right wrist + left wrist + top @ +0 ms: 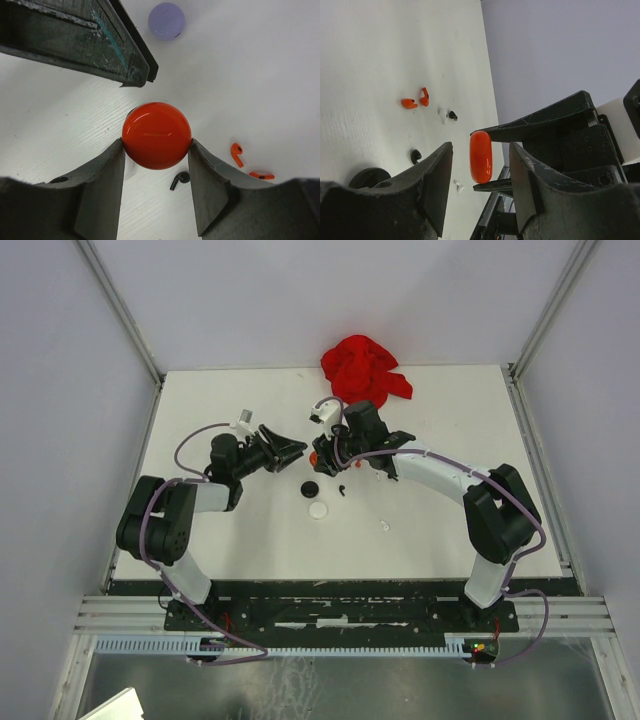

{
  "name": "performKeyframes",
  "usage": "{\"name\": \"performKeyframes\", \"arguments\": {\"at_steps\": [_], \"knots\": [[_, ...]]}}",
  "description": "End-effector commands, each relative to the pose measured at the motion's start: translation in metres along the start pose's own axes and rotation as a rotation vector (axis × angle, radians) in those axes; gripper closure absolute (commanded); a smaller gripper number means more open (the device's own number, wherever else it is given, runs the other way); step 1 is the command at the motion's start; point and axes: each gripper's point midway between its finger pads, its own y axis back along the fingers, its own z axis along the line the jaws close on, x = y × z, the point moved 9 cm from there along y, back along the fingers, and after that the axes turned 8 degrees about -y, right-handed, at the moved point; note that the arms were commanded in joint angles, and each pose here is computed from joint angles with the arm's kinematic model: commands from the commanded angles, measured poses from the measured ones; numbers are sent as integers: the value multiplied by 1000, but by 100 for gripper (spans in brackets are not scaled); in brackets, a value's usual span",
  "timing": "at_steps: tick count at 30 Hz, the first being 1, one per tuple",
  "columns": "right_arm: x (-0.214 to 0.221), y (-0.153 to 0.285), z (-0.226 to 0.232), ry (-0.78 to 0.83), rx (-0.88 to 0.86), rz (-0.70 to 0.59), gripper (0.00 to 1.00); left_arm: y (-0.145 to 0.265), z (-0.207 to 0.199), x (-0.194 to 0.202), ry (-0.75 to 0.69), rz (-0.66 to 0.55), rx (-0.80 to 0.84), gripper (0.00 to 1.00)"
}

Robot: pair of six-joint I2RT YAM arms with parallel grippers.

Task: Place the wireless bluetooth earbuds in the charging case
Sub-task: Open the charging case.

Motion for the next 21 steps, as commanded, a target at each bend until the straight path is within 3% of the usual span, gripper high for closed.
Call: {"name": "performKeyframes", "arguments": {"at_steps": [1,21], "knots": [[-18,12,6,37,-25,-69,77,-10,-13,-2,-101,37,60,45],[-19,12,7,37,-28,-77,77,-21,-16,10,-142,101,46,52]]}}
